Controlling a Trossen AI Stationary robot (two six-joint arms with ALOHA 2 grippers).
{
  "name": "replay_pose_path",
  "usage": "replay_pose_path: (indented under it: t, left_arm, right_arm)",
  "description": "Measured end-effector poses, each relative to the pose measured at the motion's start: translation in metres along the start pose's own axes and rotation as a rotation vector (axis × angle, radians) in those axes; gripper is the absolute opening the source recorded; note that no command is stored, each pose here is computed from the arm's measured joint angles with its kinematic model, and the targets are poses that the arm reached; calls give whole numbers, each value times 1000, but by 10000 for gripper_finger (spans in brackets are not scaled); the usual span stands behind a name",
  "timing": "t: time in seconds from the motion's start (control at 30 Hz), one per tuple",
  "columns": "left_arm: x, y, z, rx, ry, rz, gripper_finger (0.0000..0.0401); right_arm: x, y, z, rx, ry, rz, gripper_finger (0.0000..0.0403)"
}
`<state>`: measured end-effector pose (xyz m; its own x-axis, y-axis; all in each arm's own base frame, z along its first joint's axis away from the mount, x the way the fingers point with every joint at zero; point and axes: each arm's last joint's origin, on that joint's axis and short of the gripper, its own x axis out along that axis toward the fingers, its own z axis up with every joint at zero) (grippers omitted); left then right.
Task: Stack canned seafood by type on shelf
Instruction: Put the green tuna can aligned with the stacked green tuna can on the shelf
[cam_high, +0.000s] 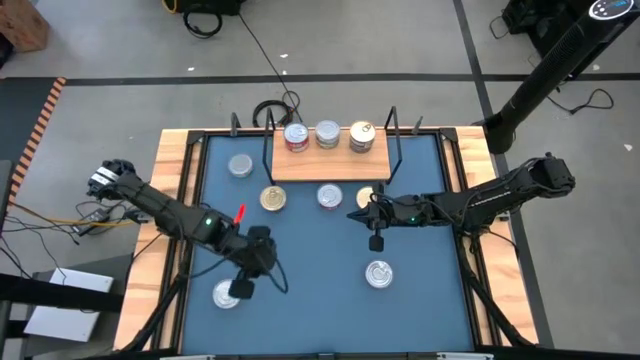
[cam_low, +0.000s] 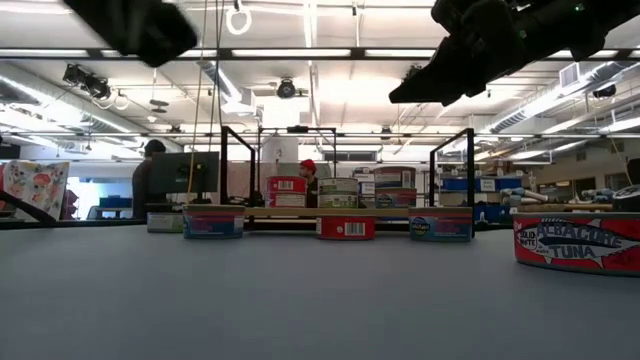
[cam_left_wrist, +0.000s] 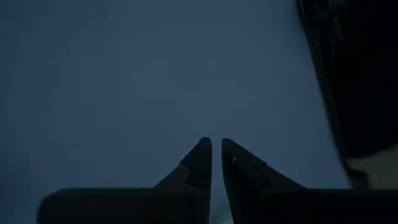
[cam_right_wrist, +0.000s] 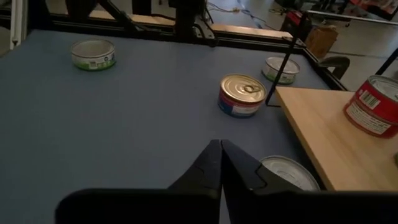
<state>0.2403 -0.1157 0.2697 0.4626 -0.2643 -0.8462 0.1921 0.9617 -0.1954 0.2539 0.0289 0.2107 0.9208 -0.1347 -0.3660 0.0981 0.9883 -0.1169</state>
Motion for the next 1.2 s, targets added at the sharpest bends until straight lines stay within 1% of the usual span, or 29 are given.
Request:
replay_pose_path:
  t: [0.07, 0.13, 0.27, 0.3, 0.43, 0.53, 0.7, 0.8, 0.9, 1.03, 1.1, 1.2]
  left_arm:
    - [3, -9, -5, -40, 43, -23, 39]
    - [7, -18, -9, -53, 71, -48, 39]
    - [16, -33, -18, -29, 152, -79, 39]
    - [19, -35, -22, -20, 196, -75, 39]
    - [30, -37, -32, -21, 322, -44, 46]
    - [38, -36, -37, -27, 392, -18, 65]
    - [54, -34, -44, 25, 503, 23, 102]
    - [61, -32, -48, 62, 555, 55, 109]
    - [67, -30, -52, 86, 567, 77, 103]
    - [74, -22, -67, 76, 623, 97, 82]
    - [76, -20, -73, 63, 651, 72, 69]
    - [78, -20, -76, 62, 656, 38, 52]
  right_arm:
    - [0, 0, 0, 0, 2, 1, 19]
    - [0, 0, -1, -2, 5, 0, 19]
    - [0, 0, -1, -2, 6, 0, 16]
    - [0, 0, -1, -3, 7, 0, 14]
    - [0, 0, -1, -4, 12, 1, 13]
    - [0, 0, -1, -3, 12, 0, 17]
    - [0, 0, -1, -3, 11, 1, 18]
    - [0, 0, -1, -3, 11, 1, 14]
    - [0, 0, -1, 4, 11, 1, 12]
    - [0, 0, -1, 14, 11, 1, 16]
    - [0, 0, -1, 14, 11, 1, 18]
    - [0, 0, -1, 14, 11, 1, 19]
